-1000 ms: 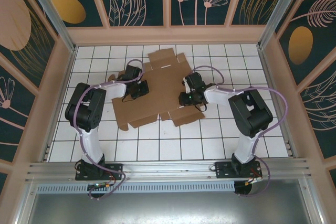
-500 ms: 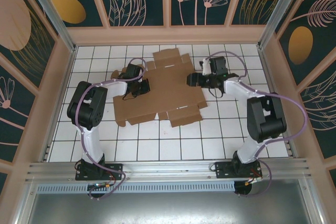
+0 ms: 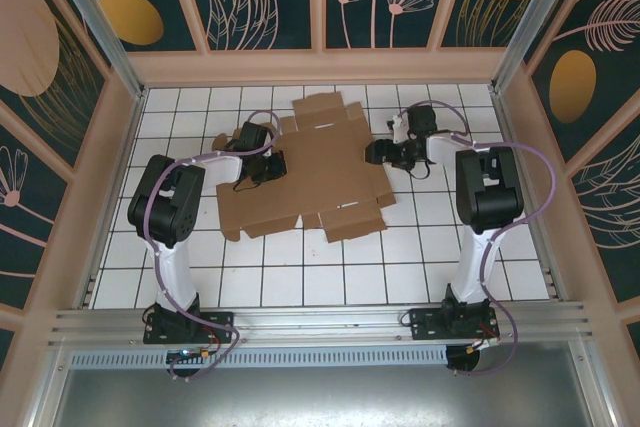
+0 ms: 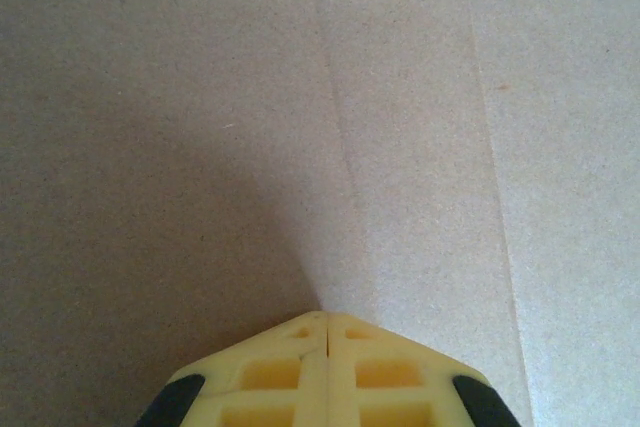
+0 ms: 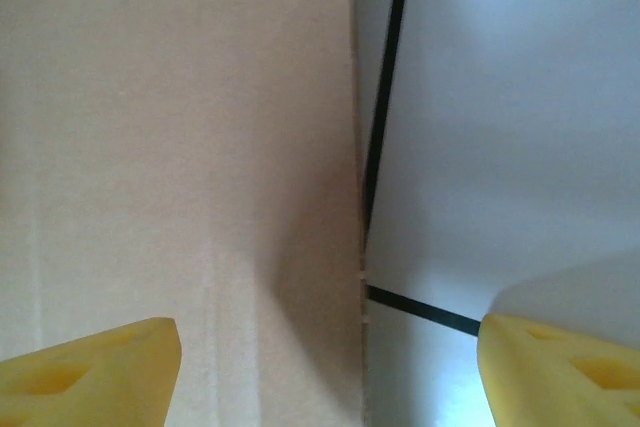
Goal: Fold the paper box
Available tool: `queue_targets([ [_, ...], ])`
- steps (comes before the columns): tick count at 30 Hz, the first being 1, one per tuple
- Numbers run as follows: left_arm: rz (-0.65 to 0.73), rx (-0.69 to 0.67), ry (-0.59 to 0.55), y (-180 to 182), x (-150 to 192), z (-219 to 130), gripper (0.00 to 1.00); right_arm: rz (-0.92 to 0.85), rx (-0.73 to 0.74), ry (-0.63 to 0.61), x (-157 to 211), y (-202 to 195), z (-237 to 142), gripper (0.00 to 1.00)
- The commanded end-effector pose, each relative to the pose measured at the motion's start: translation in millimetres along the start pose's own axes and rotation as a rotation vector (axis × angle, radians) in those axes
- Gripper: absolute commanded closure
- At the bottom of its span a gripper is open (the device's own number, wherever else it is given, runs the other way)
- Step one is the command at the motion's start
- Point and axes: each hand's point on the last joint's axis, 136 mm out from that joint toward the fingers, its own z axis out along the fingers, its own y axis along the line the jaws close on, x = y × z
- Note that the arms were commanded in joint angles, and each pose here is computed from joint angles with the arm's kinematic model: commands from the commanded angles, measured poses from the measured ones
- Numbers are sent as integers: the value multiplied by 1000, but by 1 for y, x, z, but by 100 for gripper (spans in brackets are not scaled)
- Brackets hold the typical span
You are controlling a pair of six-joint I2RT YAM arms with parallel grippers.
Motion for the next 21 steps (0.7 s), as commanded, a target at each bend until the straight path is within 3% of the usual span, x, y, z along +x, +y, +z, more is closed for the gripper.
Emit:
queue_targets([
  [1,-5,-20,135,18,41,16,100,18,-119,70,14,14,8,24],
  [10,6,9,161,19,50,22,100,141,-425,156,30,33,15,35],
  [21,4,60,172,12,52,25,100,130,-479,236,47,56,37,40],
])
